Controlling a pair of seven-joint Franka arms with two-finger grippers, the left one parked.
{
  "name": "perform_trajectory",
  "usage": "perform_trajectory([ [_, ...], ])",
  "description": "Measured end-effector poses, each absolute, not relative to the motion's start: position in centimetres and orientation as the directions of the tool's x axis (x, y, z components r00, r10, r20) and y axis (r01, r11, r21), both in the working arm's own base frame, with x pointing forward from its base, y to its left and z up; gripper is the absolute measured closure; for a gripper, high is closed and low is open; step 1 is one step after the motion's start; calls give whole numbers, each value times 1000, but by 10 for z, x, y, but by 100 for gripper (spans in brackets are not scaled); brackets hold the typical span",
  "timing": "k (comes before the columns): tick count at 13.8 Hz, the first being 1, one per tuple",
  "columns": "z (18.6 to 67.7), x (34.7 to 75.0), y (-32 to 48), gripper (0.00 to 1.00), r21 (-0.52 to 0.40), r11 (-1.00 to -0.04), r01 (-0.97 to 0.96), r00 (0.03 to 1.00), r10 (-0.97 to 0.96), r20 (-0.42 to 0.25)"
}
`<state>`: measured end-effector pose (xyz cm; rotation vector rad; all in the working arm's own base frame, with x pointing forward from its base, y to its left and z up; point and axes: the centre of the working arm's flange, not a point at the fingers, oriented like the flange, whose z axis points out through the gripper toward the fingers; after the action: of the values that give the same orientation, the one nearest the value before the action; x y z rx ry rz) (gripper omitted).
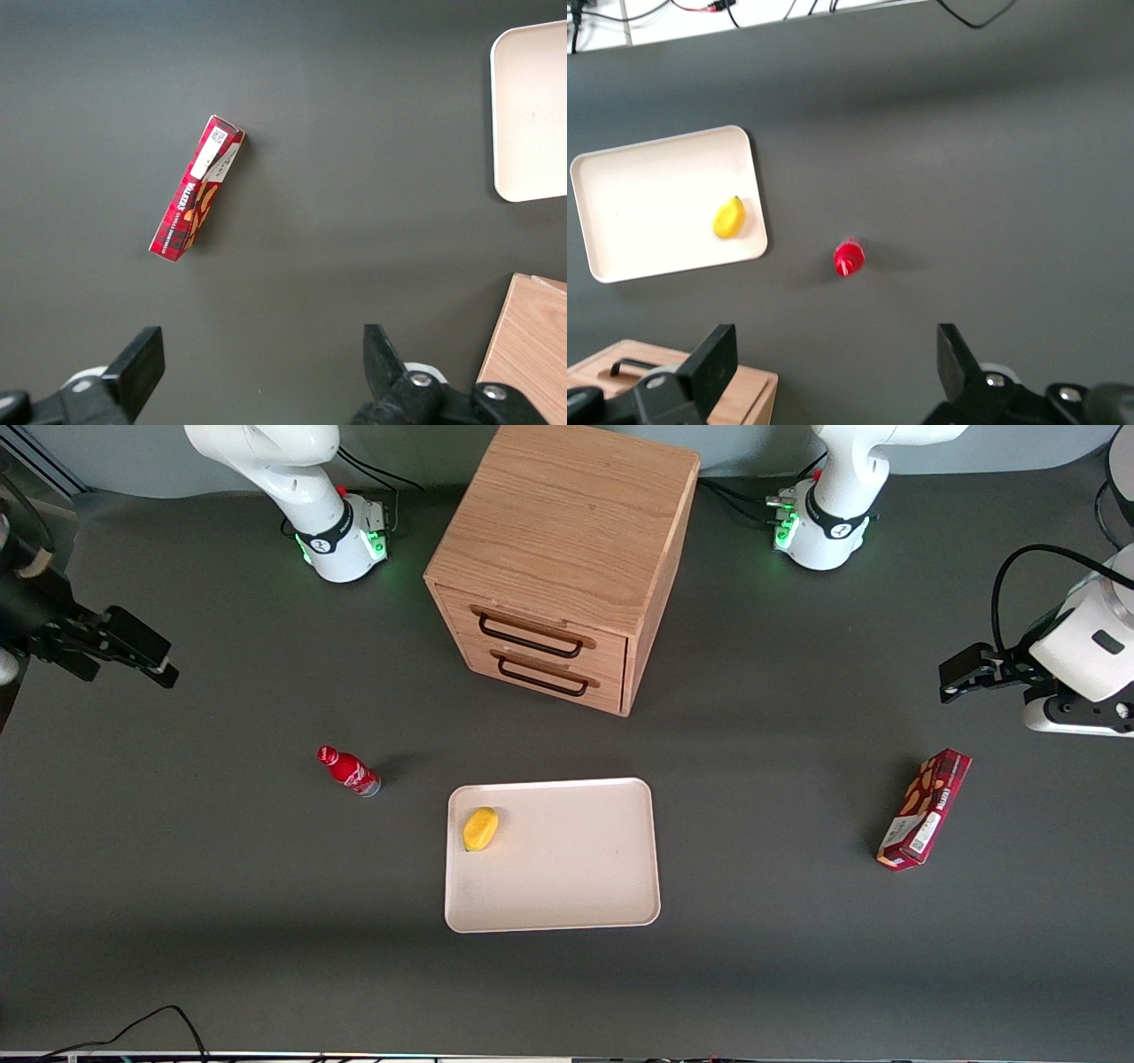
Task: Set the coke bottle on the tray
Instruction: 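Move the right gripper down toward the red Coca-Cola bottle, then close the right gripper around the bottle's neck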
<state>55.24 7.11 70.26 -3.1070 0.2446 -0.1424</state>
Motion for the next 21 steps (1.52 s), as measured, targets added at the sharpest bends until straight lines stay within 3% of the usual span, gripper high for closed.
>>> perform_trajectory([
  [5,703,547,79,0,-27,-976,-216,974,-218,60],
  [9,665,560,85,0,-12,-978,-208,978,-207,-6],
  [15,515,592,101,0,-39,-980,-196,981,-196,-9],
  [18,432,583,111,0,-49,-982,-182,983,-182,2],
  [21,362,569,109,0,-44,-982,-186,982,-184,-36],
])
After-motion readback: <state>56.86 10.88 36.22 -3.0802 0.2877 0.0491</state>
